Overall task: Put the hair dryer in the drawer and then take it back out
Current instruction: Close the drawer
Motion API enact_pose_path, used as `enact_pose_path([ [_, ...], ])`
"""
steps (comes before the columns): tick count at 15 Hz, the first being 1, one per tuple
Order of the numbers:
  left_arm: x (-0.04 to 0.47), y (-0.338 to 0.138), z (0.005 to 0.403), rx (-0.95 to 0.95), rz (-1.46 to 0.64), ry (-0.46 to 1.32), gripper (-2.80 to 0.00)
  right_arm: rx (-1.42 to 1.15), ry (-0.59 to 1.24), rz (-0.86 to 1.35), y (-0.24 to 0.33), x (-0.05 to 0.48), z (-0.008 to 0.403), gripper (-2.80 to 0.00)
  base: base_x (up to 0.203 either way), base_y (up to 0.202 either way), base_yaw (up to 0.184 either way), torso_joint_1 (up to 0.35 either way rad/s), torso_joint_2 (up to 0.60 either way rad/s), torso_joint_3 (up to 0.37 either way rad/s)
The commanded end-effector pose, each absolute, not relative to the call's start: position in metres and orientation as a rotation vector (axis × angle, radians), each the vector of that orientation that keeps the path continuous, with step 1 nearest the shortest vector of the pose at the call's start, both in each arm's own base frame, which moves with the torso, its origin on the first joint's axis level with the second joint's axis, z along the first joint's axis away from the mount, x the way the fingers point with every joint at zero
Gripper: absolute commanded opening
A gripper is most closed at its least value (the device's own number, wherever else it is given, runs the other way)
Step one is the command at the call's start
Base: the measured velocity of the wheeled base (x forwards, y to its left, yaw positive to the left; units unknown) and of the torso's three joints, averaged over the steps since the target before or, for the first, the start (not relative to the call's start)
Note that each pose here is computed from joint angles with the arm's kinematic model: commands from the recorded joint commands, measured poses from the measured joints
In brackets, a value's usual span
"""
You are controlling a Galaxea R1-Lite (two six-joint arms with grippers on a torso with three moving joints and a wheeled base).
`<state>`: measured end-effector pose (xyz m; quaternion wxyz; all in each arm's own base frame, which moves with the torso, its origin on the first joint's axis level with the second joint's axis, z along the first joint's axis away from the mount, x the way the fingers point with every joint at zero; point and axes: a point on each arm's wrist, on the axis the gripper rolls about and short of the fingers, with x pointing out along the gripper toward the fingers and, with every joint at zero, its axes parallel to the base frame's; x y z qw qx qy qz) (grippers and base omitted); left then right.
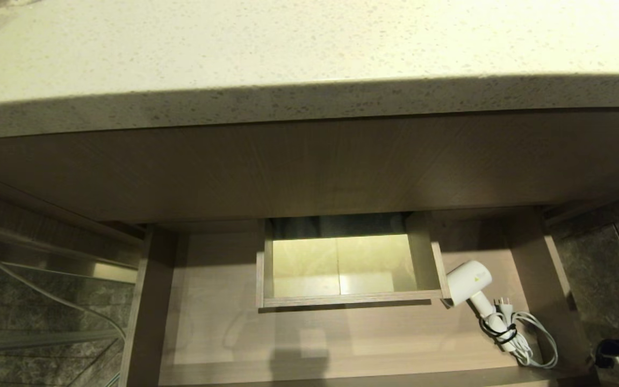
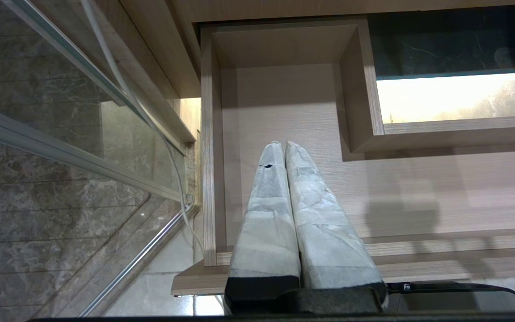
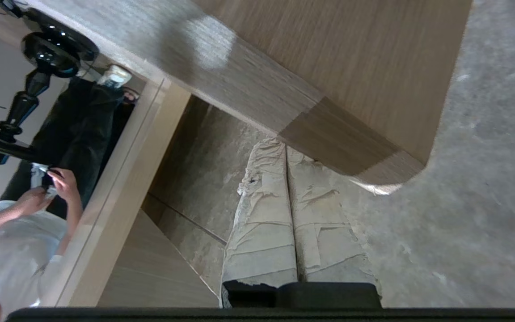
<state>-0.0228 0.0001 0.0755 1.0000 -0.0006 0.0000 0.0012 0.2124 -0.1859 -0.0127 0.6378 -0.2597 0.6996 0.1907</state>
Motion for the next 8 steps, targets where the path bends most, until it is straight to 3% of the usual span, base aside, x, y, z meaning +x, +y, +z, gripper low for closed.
enact_pose_path([
  [1, -0.023, 0.000, 0.075, 0.000, 0.003, 0.000, -2.80, -0.590, 1.575, 0.445, -0.188, 0.216, -0.014, -2.80, 0.000, 0.000, 0.000, 0.000, 0.00, 0.000],
  [8, -0.023, 0.000, 0.075, -0.002, 0.003, 0.000, -2.80, -0.533, 1.413, 0.409, -0.189, 0.222, 0.003, -2.80, 0.000, 0.000, 0.000, 0.000, 0.00, 0.000],
])
